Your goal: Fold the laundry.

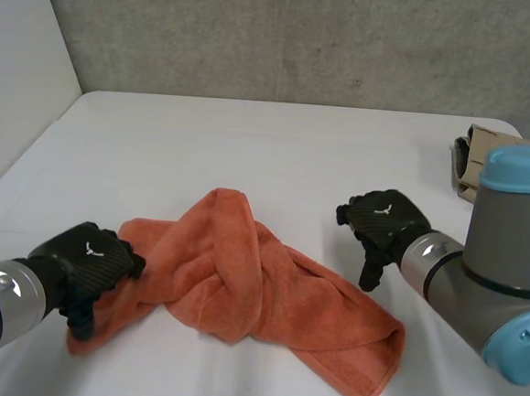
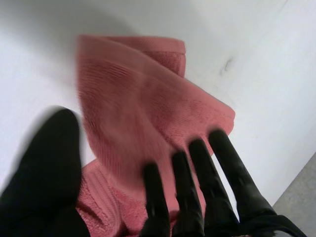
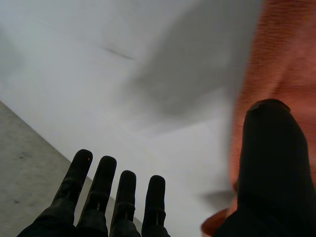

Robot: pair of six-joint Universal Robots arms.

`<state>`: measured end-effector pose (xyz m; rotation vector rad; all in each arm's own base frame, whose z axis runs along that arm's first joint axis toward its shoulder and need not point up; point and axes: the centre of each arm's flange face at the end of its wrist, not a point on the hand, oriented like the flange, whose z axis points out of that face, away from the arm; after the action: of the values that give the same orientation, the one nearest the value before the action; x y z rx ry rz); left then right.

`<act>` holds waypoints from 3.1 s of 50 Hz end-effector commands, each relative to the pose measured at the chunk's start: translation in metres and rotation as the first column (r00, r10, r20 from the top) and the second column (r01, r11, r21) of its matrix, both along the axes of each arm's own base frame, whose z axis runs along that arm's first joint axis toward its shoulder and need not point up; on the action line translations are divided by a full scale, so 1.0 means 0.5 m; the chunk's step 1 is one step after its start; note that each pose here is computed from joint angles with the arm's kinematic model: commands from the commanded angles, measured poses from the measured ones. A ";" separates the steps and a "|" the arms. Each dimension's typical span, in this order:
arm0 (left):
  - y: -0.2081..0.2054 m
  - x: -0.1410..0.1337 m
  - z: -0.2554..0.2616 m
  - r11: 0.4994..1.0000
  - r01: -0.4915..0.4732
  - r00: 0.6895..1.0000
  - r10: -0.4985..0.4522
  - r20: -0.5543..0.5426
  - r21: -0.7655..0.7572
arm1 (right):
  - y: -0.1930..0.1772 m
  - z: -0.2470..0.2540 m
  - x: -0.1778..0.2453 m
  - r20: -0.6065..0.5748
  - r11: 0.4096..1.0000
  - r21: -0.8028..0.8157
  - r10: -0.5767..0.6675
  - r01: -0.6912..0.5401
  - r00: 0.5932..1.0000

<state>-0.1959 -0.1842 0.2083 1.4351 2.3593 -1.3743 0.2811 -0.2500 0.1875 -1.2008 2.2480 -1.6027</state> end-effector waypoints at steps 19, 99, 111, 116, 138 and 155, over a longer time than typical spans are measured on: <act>-0.234 -0.151 -0.005 0.967 0.101 0.920 -0.181 -0.347 -0.235 | 0.106 -0.055 0.057 0.239 0.967 0.254 -0.043 -0.019 0.970; -0.250 -0.317 -0.120 0.950 0.161 0.712 -0.300 -0.634 -0.268 | 0.051 0.266 0.033 0.169 0.964 -0.221 0.188 -0.149 0.967; -0.265 -0.339 -0.123 0.949 0.156 0.666 -0.305 -0.681 -0.272 | 0.081 0.259 0.032 0.165 0.967 -0.191 0.203 -0.171 0.965; -0.292 -0.318 -0.091 0.946 0.013 0.686 -0.244 -0.686 -0.323 | 0.059 0.266 0.032 0.169 0.966 -0.211 0.185 -0.147 0.968; -0.044 -0.195 0.183 0.906 -0.082 0.650 -0.267 -0.712 -0.415 | -0.064 0.259 0.023 0.178 0.979 -0.197 0.082 -0.046 0.981; -0.006 -0.268 -0.050 0.998 0.031 0.812 -0.058 -0.581 -0.057 | -0.169 0.107 0.068 0.123 0.995 -0.090 0.063 -0.052 0.990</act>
<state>-0.3149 -0.1819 0.2233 1.1660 2.5084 -2.3026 0.3047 -0.3149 0.2856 -1.1179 1.9941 -1.8110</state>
